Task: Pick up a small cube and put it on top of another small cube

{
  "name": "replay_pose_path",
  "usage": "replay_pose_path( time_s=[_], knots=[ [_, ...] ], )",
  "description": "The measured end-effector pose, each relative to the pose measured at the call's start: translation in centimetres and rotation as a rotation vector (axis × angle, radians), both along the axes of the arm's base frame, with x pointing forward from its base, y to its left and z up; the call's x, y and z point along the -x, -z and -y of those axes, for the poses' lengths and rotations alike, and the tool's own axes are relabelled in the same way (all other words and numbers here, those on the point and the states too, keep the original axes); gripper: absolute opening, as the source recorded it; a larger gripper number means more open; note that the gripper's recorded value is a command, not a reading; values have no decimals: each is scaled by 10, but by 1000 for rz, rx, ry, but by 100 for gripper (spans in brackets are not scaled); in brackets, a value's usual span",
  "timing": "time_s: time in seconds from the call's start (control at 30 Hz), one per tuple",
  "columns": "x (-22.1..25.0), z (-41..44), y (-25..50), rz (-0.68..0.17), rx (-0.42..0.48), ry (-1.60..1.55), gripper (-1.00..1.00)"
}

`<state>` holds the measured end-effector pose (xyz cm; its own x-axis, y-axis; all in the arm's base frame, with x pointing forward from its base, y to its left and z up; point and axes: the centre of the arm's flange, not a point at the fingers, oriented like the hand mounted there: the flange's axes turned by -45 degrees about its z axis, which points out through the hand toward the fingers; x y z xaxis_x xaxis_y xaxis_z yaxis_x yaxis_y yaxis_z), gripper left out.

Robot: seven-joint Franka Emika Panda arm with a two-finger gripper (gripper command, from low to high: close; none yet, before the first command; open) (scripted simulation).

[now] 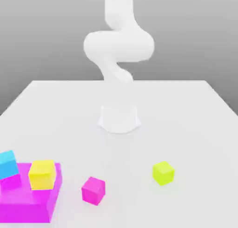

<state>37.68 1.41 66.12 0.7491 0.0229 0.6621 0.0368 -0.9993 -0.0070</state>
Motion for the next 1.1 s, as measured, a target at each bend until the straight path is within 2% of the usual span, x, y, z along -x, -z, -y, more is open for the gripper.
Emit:
replay_pose_path(
  time_s=[0.13,0.3,0.43,0.6,0.67,0.87,0.9,1.1],
  knots=[
    [-39,-31,99,-144,16,-90,0],
    [-50,-72,224,-319,52,-199,0],
    [-29,-100,325,-464,96,-289,0],
    [34,-123,443,-653,176,-412,0],
    [48,-123,470,-690,192,-429,0],
    [53,-123,525,-703,196,-436,0],
    [54,-122,532,-703,196,-436,-100],
    [54,-123,536,-703,196,-435,-100]
  ],
)
